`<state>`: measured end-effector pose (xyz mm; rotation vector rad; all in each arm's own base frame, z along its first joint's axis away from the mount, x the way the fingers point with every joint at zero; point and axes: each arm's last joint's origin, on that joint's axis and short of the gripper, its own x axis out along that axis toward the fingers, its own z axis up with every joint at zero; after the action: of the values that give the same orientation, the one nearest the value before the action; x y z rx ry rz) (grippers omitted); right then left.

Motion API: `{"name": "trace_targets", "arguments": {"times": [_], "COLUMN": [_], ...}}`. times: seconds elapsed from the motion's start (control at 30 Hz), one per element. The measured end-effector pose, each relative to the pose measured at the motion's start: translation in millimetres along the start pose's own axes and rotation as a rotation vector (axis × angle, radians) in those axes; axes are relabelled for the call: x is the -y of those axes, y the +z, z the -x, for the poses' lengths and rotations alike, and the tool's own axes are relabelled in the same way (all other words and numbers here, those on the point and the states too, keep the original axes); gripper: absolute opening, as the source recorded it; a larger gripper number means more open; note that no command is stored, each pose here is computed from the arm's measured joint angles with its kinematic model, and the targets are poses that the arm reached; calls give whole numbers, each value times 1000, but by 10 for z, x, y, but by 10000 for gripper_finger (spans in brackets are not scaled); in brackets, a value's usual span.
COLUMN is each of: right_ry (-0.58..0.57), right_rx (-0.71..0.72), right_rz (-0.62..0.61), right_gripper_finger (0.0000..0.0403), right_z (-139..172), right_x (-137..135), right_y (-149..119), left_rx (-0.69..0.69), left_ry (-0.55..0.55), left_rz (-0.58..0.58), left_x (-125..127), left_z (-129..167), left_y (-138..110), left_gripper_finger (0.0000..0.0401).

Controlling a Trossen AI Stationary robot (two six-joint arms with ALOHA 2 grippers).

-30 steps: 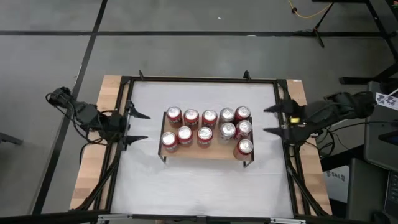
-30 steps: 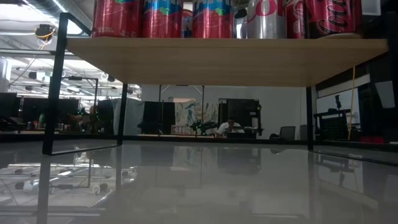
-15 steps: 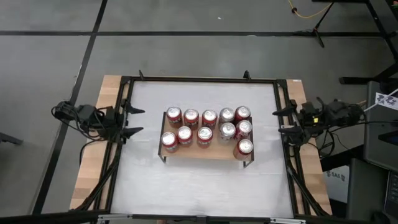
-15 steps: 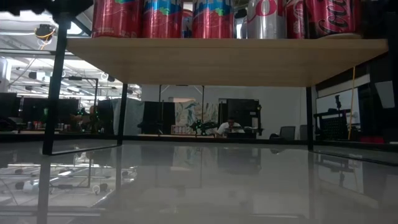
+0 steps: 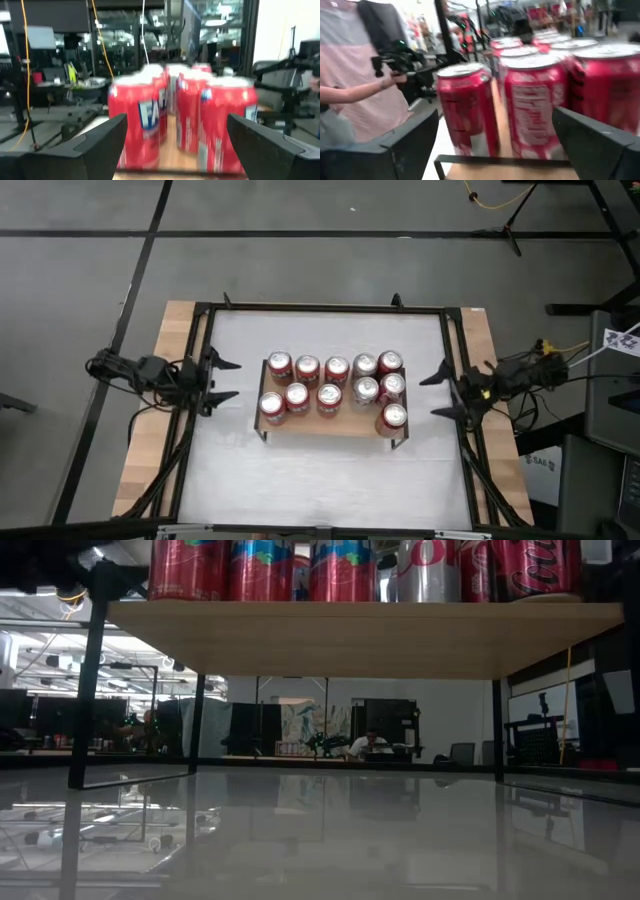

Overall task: Place canned beverage on shelf
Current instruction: Return to Home Position

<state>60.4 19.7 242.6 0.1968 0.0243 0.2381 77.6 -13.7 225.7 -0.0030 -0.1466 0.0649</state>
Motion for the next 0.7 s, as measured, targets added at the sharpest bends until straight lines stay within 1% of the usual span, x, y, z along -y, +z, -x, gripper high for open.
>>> {"name": "trace_targets", "arguments": {"times": [0.1,0.17,0.23,0.4,0.53,0.7], "right_ry": [33,32,33,28,31,31], "right_rx": [32,22,29,1,33,74], "right_rz": [49,80,105,132,181,249], "right_gripper_finger": [382,382,382,382,382,382], "right_z": [-60,-97,-110,-145,-178,-233], "right_x": [-3,6,7,21,25,37], "right_y": [-68,-139,-157,-251,-292,-389], "left_rx": [-38,-10,-10,7,27,29], "left_ry": [0,-20,-30,-31,-18,-20], "left_rz": [1,13,12,15,16,15], "left_x": [6,13,20,24,23,10], "left_z": [-21,-32,-47,-76,-95,-99], "left_y": [-113,-127,-191,-323,-450,-450], "left_gripper_finger": [336,336,336,336,336,336]}}
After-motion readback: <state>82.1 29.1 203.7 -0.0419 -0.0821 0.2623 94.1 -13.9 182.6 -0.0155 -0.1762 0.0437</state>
